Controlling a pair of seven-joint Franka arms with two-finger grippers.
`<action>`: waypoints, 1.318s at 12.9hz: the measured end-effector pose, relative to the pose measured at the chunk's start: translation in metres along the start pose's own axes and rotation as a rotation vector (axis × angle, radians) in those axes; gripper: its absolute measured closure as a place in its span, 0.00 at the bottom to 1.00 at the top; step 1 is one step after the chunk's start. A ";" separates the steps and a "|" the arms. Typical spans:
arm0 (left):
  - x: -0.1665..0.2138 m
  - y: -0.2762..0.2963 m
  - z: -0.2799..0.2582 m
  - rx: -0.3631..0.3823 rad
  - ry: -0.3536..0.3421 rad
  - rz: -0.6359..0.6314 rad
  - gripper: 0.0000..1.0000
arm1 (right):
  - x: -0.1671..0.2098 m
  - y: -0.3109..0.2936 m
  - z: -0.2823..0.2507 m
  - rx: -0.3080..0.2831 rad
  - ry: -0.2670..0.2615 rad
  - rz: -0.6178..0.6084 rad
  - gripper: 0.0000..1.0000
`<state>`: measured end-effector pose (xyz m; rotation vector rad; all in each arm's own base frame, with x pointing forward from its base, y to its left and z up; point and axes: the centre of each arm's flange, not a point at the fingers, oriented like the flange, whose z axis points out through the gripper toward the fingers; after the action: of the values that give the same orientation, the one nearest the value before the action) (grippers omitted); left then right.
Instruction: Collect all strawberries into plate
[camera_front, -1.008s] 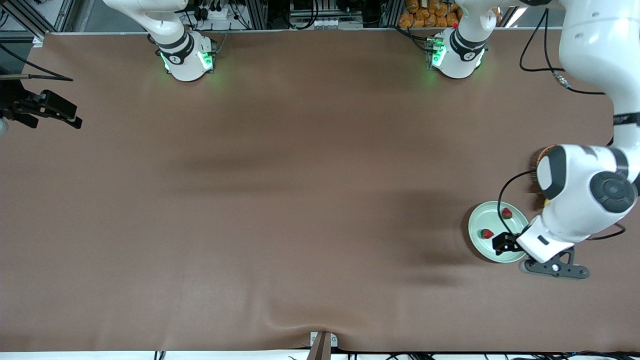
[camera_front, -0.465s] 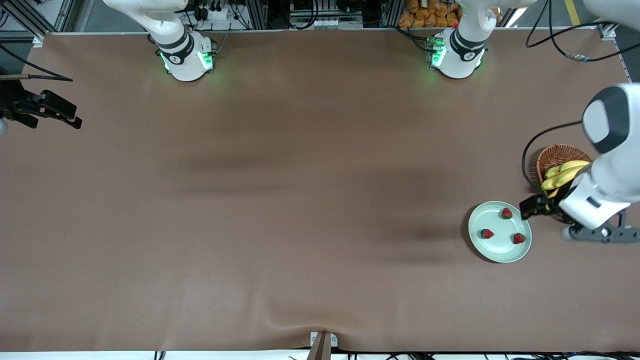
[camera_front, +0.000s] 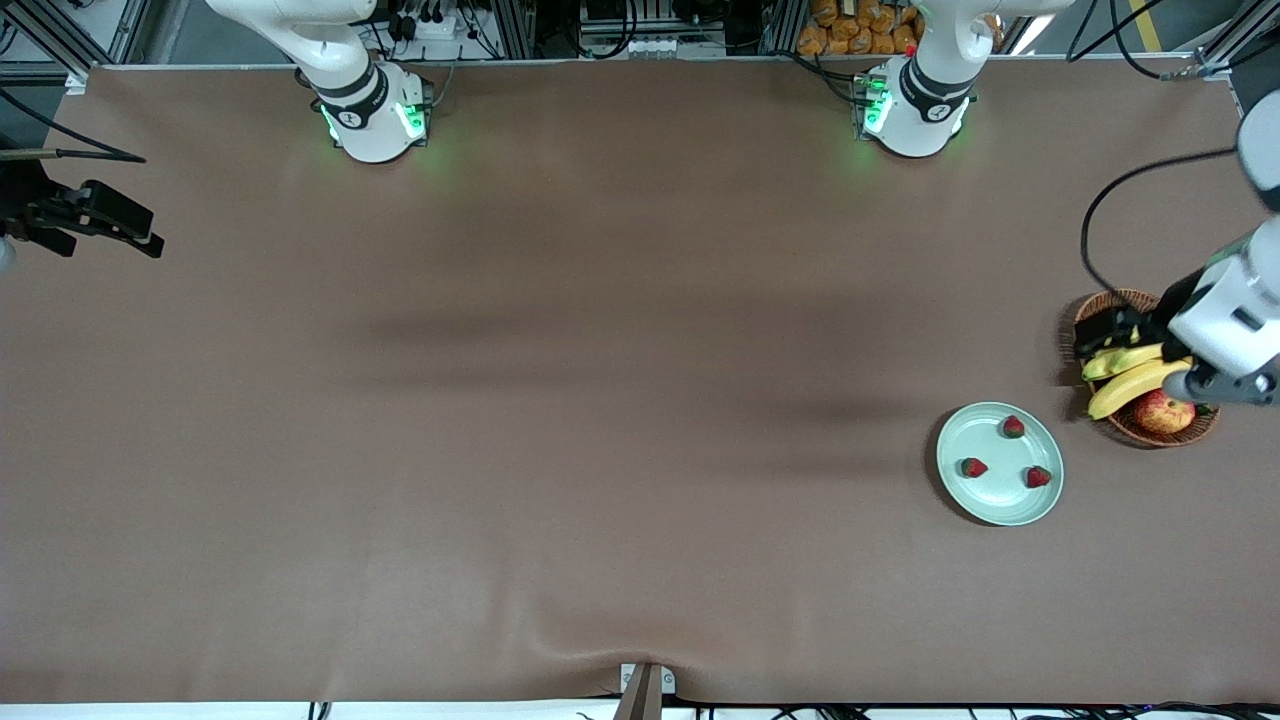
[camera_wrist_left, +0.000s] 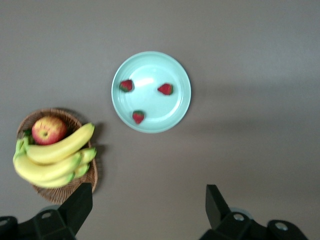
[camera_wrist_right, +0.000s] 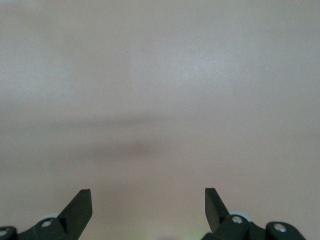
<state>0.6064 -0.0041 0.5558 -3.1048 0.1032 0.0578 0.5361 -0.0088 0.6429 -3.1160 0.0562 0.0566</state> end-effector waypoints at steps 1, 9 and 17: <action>-0.010 -0.004 -0.010 -0.008 0.003 0.001 0.00 | 0.000 0.000 0.000 0.000 0.000 0.000 0.00; -0.081 -0.026 -0.056 -0.044 0.020 -0.013 0.00 | 0.000 0.000 0.000 0.000 0.000 0.000 0.00; -0.067 -0.019 -0.069 -0.038 0.059 -0.066 0.00 | 0.000 0.000 0.000 0.000 0.000 0.000 0.00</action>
<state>0.5437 0.0168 0.6276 -3.1452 0.0014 -0.0339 0.5365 -0.0088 0.6429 -3.1160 0.0562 0.0562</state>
